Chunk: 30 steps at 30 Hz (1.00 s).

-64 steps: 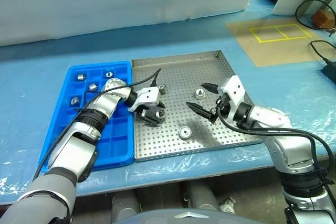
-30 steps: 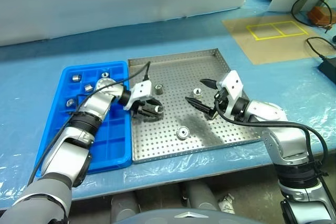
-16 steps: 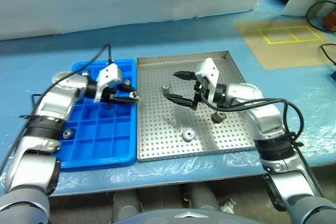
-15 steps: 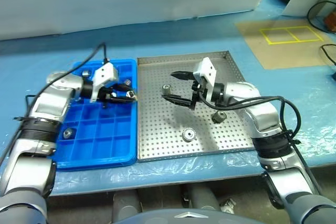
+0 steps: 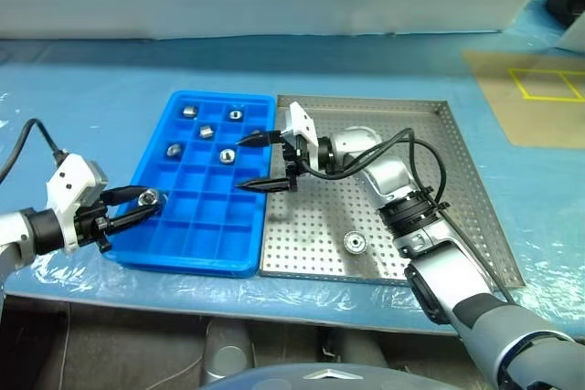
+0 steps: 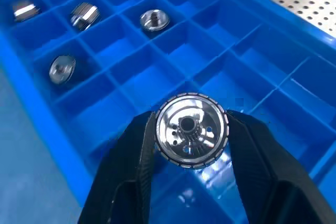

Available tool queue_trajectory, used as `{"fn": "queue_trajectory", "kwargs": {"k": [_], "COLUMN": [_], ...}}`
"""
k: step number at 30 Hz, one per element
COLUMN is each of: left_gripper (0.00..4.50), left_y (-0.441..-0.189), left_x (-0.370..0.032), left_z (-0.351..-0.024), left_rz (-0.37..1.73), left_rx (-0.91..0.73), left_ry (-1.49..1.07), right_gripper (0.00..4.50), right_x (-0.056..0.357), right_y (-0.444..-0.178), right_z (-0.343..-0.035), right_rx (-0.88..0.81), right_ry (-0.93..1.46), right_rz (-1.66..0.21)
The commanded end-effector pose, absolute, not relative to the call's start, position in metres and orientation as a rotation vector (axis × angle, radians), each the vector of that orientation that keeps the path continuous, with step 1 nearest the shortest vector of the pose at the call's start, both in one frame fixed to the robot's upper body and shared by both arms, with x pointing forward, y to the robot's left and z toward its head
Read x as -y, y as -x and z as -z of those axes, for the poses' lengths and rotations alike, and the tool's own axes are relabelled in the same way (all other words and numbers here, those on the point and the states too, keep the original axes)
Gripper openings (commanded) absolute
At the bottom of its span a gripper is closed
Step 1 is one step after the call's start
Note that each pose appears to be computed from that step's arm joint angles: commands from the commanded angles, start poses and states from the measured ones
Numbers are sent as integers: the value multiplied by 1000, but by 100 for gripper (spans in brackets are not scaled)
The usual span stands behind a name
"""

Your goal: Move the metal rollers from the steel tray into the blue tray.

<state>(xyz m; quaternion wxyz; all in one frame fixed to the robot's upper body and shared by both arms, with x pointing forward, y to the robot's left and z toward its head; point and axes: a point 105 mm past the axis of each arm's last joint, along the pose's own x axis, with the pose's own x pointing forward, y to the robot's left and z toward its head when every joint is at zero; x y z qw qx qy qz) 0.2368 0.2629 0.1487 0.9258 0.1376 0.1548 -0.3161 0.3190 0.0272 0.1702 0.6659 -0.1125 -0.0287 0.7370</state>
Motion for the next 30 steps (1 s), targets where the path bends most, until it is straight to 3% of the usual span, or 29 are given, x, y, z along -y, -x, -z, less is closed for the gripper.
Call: {"fn": "queue_trajectory", "kwargs": {"k": [1, 5, 15, 30], "left_gripper": [175, 175, 175, 175], "left_y": [-236, -246, -298, -323], "left_x": [-248, -228, -222, -220], "left_z": [-155, -146, -142, -121], "left_rz": [631, 658, 651, 700], "left_rx": [-237, -202, -140, -185], "left_ry": [-295, -263, -270, -351], "right_gripper": [450, 450, 450, 450], "right_x": [-32, -31, -12, 3], "right_y": [-317, -318, -322, -322], "right_z": [-182, -181, -178, -173], "right_rx": [123, 121, 108, 91], "right_ry": [279, 285, 287, 281], "right_rz": [-1700, -1703, -1606, -1501]}}
